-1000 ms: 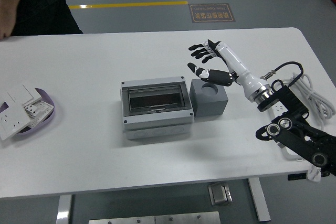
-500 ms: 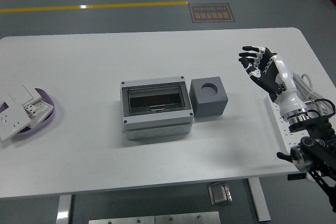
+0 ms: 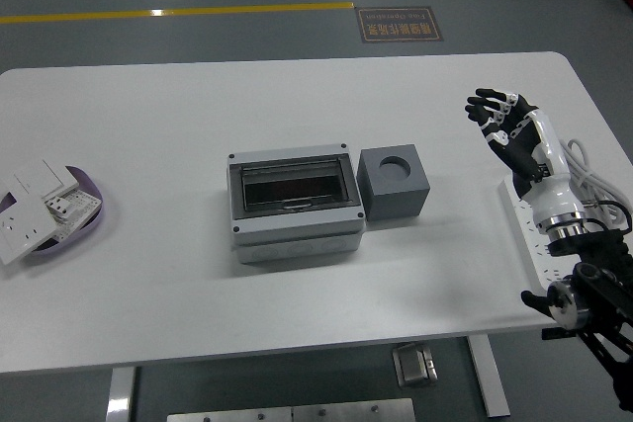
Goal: Pick up the cylinder from the cube,place it in the box,flap close box
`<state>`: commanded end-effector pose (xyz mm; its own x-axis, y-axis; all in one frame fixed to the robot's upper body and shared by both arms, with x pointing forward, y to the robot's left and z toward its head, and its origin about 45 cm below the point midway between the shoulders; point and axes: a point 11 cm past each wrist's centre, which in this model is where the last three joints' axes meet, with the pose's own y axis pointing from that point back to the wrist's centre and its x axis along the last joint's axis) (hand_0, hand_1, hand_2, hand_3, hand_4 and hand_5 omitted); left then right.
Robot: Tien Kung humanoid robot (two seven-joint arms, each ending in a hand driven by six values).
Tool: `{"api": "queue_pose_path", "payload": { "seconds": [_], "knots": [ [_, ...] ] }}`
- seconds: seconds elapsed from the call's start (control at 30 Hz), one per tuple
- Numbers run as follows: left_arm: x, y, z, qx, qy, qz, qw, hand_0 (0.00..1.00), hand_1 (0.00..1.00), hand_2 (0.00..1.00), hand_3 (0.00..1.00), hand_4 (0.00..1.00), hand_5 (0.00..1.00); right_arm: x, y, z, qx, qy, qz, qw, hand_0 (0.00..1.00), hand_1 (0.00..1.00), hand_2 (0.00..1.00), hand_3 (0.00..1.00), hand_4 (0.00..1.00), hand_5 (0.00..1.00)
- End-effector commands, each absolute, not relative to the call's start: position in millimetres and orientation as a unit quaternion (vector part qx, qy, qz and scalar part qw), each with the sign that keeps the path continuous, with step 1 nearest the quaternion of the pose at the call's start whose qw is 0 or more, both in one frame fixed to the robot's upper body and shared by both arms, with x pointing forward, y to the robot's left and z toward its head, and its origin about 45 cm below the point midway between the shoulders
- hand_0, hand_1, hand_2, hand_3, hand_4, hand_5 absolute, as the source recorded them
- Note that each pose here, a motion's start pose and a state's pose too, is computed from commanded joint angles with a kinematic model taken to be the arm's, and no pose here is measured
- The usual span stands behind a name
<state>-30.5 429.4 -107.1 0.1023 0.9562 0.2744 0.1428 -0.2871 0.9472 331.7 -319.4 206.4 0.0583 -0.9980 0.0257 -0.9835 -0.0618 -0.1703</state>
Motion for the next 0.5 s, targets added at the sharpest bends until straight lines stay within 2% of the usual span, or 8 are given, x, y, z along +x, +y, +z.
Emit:
{"api": "queue_pose_path", "payload": {
  "seconds": [0.5],
  "knots": [
    [-30.8, 425.8, -108.4, 0.619, 0.444, 0.506, 0.404, 0.611, 0.635, 0.627, 0.632, 0.684, 0.249, 331.7, -318.6, 197.5, -0.726, 0.685, -0.037, 0.037, 0.759, 0.689, 0.682, 0.636, 0.781, 0.298]
  ]
}}
